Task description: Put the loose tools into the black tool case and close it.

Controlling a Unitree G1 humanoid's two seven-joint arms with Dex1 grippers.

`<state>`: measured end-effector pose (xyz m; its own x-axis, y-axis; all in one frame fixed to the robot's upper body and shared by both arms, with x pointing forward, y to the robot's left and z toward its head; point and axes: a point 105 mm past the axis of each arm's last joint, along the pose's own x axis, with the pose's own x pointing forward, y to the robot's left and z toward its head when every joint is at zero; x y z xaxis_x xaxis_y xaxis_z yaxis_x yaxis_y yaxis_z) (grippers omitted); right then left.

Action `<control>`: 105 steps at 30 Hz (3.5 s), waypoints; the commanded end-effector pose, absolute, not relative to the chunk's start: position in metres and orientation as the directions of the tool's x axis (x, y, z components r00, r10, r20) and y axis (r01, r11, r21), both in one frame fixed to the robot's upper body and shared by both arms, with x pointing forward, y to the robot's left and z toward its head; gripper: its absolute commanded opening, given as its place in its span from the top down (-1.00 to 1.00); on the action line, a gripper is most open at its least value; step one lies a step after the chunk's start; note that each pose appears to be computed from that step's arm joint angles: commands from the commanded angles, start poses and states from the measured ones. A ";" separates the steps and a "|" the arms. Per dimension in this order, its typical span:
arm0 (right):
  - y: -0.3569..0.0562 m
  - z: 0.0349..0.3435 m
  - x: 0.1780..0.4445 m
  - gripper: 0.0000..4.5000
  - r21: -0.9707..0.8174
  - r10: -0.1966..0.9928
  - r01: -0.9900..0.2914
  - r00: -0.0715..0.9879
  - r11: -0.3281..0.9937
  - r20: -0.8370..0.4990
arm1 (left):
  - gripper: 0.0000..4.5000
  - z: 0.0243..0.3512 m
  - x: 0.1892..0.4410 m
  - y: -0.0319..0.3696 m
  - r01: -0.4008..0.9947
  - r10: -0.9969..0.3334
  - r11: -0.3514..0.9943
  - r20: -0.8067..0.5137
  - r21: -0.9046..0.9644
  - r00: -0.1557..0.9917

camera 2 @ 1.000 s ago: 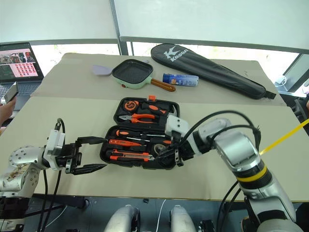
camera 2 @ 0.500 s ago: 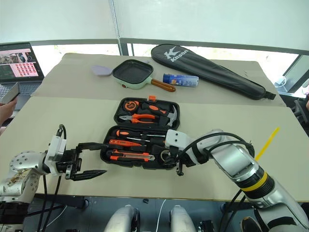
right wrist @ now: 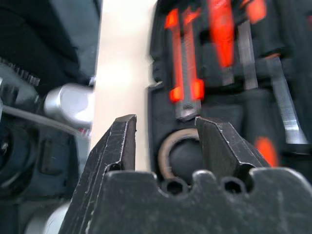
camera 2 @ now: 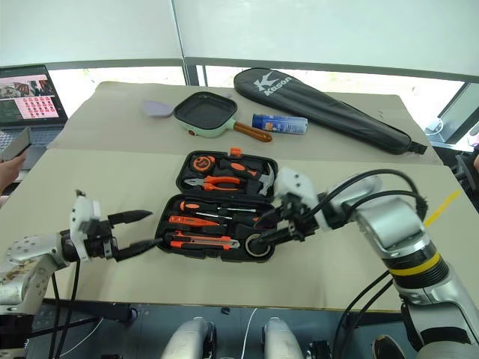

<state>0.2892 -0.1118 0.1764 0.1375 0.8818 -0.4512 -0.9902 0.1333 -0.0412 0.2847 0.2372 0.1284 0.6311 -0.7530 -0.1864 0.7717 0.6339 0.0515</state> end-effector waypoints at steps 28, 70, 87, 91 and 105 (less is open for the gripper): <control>-0.125 0.109 0.339 1.00 -0.370 0.785 -0.864 0.479 0.342 -0.393 | 0.97 0.092 0.354 0.164 0.810 -0.762 0.584 -0.315 0.046 0.567; -0.162 0.147 0.375 -0.99 0.198 0.517 -0.519 0.592 0.831 -0.619 | -1.00 0.144 0.383 0.190 0.492 -0.561 0.826 -0.491 -0.275 0.667; -0.173 0.117 0.371 0.70 0.160 0.420 -0.470 0.524 0.868 -0.741 | 0.37 0.119 0.376 0.184 0.467 -0.572 0.820 -0.502 -0.331 0.649; -0.164 0.120 0.377 1.00 0.173 0.458 -0.487 0.560 0.856 -0.690 | 0.97 0.120 0.377 0.181 0.480 -0.602 0.798 -0.451 -0.363 0.659; -0.127 0.193 0.342 1.00 -0.436 0.774 -0.740 0.618 0.512 -0.140 | 0.97 0.186 0.338 0.188 0.777 -0.768 0.629 0.151 -0.007 0.623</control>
<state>0.3582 -0.1476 0.1601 0.6882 0.6819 -0.2477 -0.7242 0.6255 -0.2903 0.3457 0.1933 0.1464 0.6828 -0.7305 0.0128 0.7206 0.6706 -0.1762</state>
